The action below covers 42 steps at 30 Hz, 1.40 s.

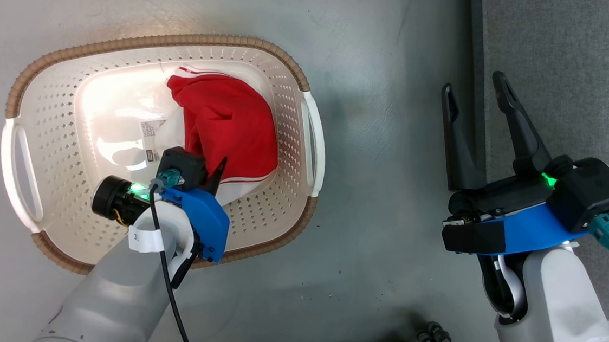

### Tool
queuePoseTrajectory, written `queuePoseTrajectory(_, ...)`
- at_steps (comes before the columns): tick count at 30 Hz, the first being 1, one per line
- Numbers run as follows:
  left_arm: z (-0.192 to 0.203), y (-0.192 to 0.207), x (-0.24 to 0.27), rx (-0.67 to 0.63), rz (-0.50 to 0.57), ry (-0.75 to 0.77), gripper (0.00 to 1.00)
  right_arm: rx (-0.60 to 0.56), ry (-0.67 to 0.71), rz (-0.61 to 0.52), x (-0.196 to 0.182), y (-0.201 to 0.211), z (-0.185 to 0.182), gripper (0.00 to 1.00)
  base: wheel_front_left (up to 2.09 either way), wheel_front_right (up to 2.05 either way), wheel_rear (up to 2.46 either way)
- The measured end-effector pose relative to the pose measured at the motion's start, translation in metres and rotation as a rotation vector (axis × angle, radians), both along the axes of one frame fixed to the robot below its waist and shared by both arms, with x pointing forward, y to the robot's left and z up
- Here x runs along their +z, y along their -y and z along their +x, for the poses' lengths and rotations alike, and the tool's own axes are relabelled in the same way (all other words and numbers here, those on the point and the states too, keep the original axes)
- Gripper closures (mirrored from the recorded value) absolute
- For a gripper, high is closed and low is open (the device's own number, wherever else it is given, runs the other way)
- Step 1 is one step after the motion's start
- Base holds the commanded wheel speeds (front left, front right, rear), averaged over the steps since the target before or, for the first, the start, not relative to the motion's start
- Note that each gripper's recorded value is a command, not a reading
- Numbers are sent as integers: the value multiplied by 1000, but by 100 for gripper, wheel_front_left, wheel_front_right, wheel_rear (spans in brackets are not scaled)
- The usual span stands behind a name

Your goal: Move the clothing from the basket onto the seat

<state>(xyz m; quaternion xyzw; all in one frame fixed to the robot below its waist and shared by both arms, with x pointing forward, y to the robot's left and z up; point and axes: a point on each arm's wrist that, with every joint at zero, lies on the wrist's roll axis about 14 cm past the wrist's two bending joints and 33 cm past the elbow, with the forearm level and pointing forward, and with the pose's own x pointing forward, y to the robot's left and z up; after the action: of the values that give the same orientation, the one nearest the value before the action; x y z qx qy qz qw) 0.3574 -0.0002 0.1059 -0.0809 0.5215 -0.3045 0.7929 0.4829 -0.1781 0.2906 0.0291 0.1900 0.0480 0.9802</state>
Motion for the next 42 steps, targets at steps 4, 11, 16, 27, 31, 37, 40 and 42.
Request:
queuePoseTrajectory(4,1,2,3,-4,-3,4,100,1,5,4,2,-1,1,0,0,0,0)
queuePoseTrajectory(11,2,6,9,-4,-14,10,100,4,14,8,6,-3,3,0,0,0,0)
queuePoseTrajectory(16,4,8,16,2,-15,19,100,9,25,8,12,-5,4,0,0,0,0)
queuePoseTrajectory(27,10,10,53,7,-29,83,100,18,43,-2,36,-8,0,0,0,0,0)
queuePoseTrajectory(31,7,12,76,-3,-39,122,100,21,70,5,55,-10,-2,0,0,0,0)
queuePoseTrajectory(37,7,13,115,3,-63,194,100,35,113,34,85,-20,-10,0,0,0,0)
queuePoseTrajectory(40,9,16,137,-4,-79,246,100,44,134,41,101,-25,-16,0,0,0,0)
queuePoseTrajectory(42,15,19,154,0,-96,290,100,49,144,46,110,-27,-22,0,0,0,0)
